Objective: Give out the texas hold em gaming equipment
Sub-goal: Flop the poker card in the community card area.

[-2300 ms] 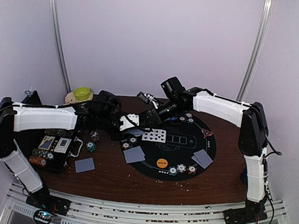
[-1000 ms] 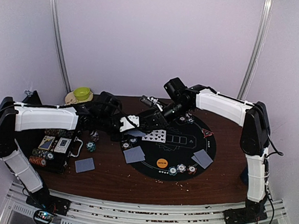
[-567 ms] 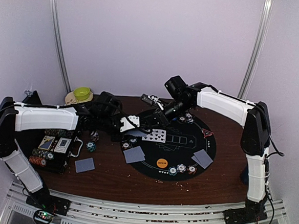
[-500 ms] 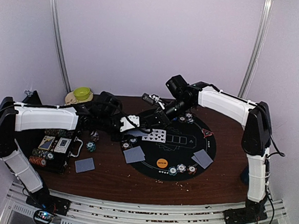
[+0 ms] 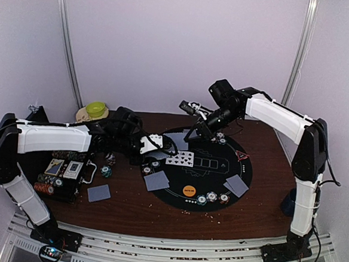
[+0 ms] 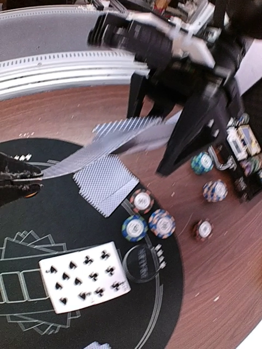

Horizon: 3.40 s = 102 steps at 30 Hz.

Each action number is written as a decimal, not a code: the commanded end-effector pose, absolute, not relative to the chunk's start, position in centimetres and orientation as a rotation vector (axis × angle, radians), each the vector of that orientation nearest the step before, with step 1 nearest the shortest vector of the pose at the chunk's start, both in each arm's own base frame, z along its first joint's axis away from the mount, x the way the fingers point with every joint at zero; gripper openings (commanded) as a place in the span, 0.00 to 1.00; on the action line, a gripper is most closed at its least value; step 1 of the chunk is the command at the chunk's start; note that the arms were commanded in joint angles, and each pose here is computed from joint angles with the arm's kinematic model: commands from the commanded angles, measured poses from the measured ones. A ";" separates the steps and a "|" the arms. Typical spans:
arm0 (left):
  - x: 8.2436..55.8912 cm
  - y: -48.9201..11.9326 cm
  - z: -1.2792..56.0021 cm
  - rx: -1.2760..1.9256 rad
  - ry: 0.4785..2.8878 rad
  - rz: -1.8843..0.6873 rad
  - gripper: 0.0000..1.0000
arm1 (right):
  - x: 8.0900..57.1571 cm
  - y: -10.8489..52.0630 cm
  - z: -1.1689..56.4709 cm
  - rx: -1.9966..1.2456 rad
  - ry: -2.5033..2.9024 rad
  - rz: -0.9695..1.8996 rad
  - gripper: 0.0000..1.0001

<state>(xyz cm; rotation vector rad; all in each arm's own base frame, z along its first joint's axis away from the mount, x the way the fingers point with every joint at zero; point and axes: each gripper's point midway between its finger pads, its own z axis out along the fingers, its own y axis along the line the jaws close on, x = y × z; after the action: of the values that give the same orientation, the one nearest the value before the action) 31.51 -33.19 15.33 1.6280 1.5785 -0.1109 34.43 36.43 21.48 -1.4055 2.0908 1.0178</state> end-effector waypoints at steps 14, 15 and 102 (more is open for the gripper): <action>31.8 -33.8 15.8 1.615 1.551 -0.129 0.55 | 43.4 21.6 18.3 -1.030 2.370 -0.379 0.00; 31.8 -33.9 15.9 1.615 1.550 -0.130 0.55 | 43.3 21.5 18.0 -1.043 2.363 -0.448 0.00; 31.6 -33.8 16.3 1.611 1.543 -0.132 0.55 | 39.3 32.9 5.7 -1.432 2.252 -0.732 0.21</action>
<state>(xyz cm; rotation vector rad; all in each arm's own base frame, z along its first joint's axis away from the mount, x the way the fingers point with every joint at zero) 31.26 -33.12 15.06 1.6398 1.5867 -0.1201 39.61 31.12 5.19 -1.4440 2.2688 -0.7860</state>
